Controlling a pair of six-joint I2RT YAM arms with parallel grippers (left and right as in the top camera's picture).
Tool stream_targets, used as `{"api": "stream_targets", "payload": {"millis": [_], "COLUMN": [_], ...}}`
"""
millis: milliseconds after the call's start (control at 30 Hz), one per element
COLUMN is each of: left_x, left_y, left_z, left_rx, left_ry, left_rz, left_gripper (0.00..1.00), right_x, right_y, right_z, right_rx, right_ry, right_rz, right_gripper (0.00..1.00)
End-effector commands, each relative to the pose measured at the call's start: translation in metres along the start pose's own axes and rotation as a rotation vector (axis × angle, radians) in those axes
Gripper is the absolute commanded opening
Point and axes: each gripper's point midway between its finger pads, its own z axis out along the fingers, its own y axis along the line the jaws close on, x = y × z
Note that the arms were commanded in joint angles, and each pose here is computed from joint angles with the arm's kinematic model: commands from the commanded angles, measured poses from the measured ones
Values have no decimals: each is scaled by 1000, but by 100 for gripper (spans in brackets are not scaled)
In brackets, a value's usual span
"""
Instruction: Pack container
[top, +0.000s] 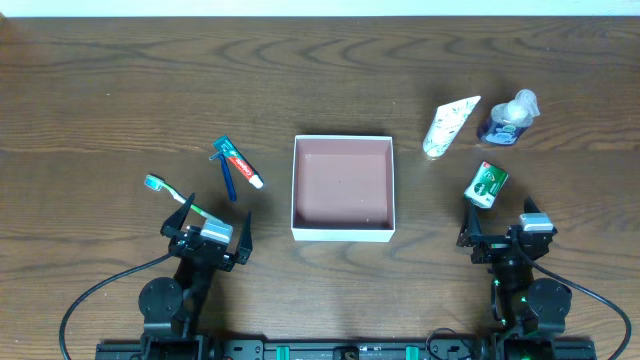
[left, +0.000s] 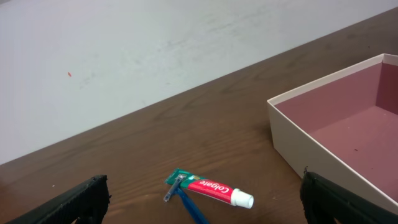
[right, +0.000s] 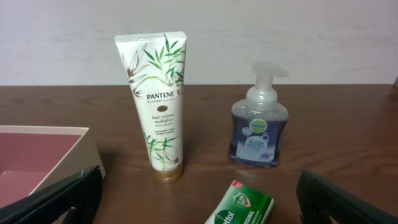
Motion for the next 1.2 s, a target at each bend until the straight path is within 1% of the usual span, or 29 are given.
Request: {"api": "stream_targets", "payload": {"millis": [0,600,733,867,933,1000,1033,1100,1167], "left_x": [17,17,17,17,17,17,17,17,17], "left_y": [-4,-4,-4,-4,-4,-4,-4,-4,-4], "left_z": [1,1,1,1,1,1,1,1,1], "left_rx": [13,13,13,13,13,13,13,13,13], "left_ry": [53,53,53,53,53,53,53,53,53], "left_rz": [-20,-20,-20,-20,-20,-20,-20,-20,-20], "left_gripper": [98,98,98,98,98,98,98,98,98], "right_x": [0,0,-5,-4,-5,-18,-26,-45,-60], "right_y": [-4,-4,-11,5,23,49,58,64,65], "right_z": [0,0,-1,-1,-2,-8,-12,-16,-18], "right_rx": [19,19,63,-30,-134,-291,-339,-370,-370], "right_ry": [-3,-3,-26,-21,-21,-76,-112,-171,-184], "right_rz": [-12,-12,-13,0,8,-36,-65,-91,-95], "right_gripper": [99,99,99,99,99,99,99,99,99]}}
